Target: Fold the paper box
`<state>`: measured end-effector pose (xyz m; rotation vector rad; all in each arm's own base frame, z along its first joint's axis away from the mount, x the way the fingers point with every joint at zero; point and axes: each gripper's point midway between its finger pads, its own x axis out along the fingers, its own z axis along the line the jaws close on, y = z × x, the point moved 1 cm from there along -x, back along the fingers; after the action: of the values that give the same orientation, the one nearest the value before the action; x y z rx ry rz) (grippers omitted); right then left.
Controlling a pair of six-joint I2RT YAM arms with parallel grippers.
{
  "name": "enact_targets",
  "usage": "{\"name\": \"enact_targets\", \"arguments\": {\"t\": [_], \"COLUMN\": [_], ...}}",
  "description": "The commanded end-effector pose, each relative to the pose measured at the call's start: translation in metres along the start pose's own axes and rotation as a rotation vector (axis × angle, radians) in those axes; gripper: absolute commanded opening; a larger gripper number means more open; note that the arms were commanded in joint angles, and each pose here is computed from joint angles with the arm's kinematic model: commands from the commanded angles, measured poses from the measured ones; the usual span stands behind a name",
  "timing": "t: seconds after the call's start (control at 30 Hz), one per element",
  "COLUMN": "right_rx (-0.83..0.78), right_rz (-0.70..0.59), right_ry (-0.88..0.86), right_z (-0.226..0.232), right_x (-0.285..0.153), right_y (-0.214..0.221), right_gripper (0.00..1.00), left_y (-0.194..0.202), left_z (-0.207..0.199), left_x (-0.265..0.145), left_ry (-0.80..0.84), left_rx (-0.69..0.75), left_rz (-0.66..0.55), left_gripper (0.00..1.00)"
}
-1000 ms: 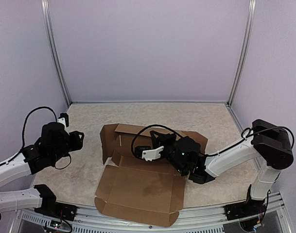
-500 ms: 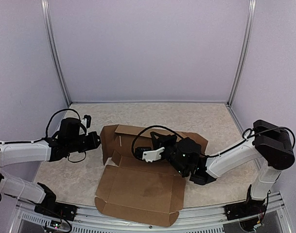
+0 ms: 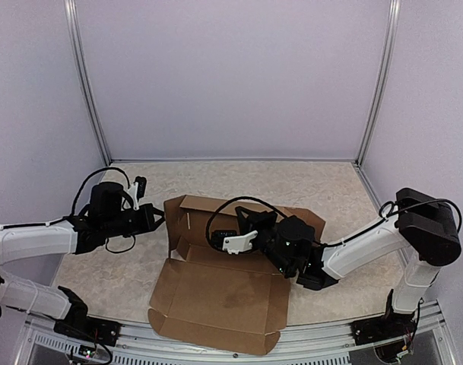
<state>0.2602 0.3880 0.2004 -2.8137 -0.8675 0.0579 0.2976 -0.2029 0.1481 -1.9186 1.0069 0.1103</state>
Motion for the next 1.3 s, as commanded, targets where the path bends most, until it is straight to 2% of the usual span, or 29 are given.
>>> {"name": "enact_targets", "arguments": {"t": [0.0,0.5,0.93,1.27], "right_rx": [0.020,0.035,0.047,0.046], "right_rz": [0.004,-0.003,-0.021,-0.020], "right_ry": [0.000,-0.010,-0.015,-0.027], "right_z": [0.004,0.005,0.022,0.029], "right_x": [-0.001,-0.006,-0.016,-0.020], "right_y": [-0.002,-0.003,-0.019,-0.023], "right_gripper": [0.00,0.00,0.00,0.00], "left_y": [0.004,0.030,0.035,0.048], "left_z": [-0.005,-0.006,-0.027,-0.034], "left_x": [-0.005,-0.010,-0.029,-0.024], "left_ry": [0.023,-0.033,-0.026,-0.013], "left_rx": [0.007,0.107,0.227,0.267], "left_rz": [0.013,0.043,-0.040,-0.008], "left_gripper": [0.02,0.02,0.12,0.14]}}
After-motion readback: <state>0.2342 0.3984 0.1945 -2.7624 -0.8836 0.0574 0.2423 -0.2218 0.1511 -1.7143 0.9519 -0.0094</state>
